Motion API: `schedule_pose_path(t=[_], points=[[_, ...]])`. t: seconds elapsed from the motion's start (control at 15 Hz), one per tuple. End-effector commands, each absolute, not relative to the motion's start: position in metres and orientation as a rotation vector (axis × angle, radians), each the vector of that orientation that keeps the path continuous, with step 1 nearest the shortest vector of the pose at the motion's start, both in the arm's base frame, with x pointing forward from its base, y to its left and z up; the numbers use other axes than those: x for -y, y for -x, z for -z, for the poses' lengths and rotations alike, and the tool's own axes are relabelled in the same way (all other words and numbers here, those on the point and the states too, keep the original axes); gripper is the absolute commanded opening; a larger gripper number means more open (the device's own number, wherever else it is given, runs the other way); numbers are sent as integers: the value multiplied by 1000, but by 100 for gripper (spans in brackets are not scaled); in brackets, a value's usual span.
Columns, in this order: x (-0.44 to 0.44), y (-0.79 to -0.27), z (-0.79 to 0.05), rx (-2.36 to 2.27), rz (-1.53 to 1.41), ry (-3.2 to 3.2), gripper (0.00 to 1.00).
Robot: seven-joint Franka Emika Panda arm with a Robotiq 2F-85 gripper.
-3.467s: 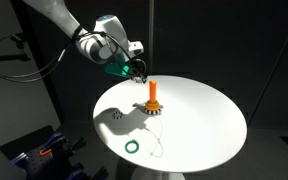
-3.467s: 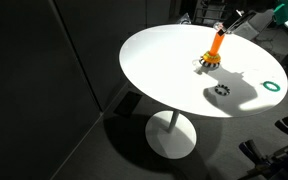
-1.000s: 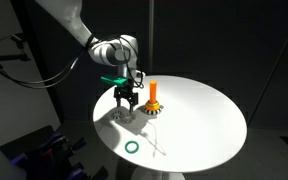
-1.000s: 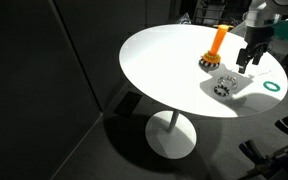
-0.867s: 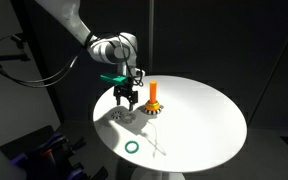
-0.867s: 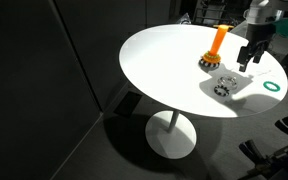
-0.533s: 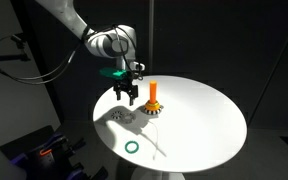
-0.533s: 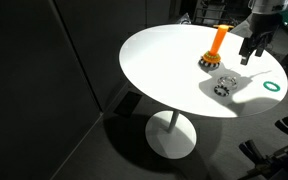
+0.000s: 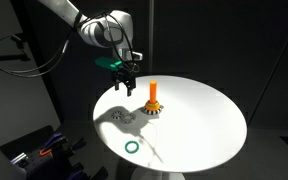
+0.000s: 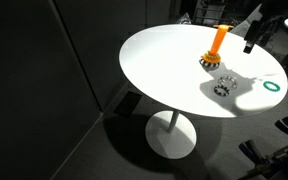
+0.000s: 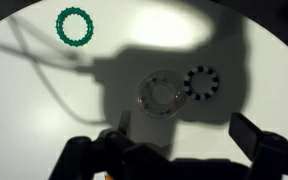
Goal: Remove the clear ring from the orange rod and put it on the table
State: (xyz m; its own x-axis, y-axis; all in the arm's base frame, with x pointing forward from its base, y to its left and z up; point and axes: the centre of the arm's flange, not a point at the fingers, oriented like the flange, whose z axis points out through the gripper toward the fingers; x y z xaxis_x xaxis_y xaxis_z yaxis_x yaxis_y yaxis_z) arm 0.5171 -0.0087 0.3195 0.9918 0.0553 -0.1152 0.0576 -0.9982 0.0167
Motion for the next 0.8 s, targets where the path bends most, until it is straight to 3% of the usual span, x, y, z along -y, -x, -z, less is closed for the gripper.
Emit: schedule_pose_path(t=[0.0,0.73], points=[[12,-501,-344,-105,86,-3152,100],[9,-506,-356,-85,75,-3136,100]])
